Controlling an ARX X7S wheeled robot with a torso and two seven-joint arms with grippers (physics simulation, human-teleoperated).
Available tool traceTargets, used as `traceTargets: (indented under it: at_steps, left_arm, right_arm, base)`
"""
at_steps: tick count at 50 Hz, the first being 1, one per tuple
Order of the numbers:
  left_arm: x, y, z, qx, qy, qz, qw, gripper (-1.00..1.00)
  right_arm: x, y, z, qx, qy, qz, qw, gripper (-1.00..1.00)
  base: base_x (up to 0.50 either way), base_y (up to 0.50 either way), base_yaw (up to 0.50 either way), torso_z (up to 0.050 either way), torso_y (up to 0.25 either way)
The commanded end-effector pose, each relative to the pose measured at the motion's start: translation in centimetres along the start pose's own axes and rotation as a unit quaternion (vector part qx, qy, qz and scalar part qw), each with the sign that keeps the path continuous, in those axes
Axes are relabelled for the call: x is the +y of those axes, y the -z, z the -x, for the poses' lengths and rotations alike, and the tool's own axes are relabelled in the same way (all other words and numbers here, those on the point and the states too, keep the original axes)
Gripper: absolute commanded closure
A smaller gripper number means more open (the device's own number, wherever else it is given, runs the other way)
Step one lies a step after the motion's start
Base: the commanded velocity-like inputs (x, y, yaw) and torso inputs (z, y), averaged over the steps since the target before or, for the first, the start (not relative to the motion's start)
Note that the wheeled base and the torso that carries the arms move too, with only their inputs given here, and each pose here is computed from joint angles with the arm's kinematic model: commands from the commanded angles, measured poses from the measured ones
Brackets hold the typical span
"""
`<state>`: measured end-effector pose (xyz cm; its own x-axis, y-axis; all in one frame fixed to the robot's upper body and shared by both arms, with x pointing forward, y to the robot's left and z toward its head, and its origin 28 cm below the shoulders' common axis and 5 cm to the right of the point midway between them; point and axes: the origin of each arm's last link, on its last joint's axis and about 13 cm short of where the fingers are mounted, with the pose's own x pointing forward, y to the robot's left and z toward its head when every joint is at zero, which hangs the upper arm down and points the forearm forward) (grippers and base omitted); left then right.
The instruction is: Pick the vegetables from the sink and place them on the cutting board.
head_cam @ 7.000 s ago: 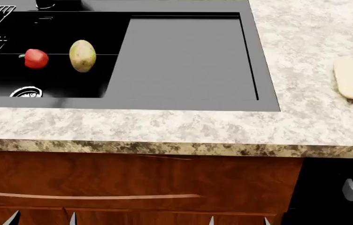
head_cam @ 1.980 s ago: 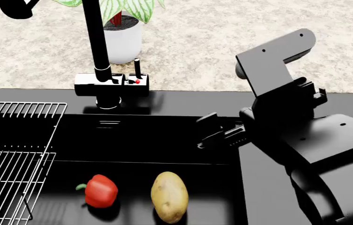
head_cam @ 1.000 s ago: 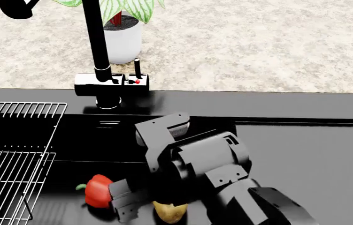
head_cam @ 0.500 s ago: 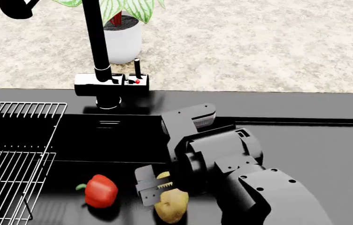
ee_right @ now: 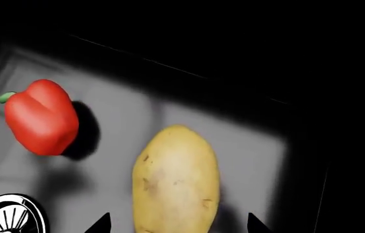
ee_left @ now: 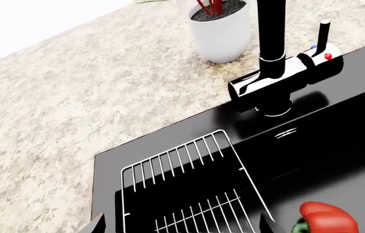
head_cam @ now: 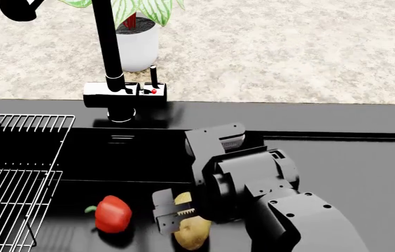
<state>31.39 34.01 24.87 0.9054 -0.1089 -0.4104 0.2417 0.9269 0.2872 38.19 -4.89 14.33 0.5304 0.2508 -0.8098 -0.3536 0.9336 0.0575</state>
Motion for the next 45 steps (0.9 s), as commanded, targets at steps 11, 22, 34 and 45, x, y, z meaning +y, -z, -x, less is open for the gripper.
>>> traceTargets:
  at_steps: [11,22,34,45]
  left_arm:
    - [0.6,0.2,0.8,-0.024,0.017,-0.003,1.000,-1.00]
    - [-1.3,-0.6,-0.9,-0.025,0.013,-0.001,1.000,-1.00]
    - [-0.4,-0.3,0.1,-0.028,0.011,0.003,1.000,-1.00]
    - [0.5,0.2,1.4,-0.030,0.008,0.006,0.999,-1.00]
  right_arm:
    - [0.2,-0.6,0.2,-0.022,-0.006,0.008,1.000,-1.00]
    - [0.5,-0.7,0.3,-0.024,-0.006,0.013,1.000,-1.00]
    - [1.0,-2.5,1.5,-0.055,0.004,0.056,0.997,1.00]
    - [2.0,-5.4,4.4,-0.088,-0.001,0.089,0.992,1.00]
  base:
    - [0.00,0.00,0.00,0.020,-0.225]
    - [0.00,0.00,0.00,0.022,-0.230]
    - [0.00,0.00,0.00,0.001,-0.005]
    - [0.00,0.00,0.00,0.000,0.000]
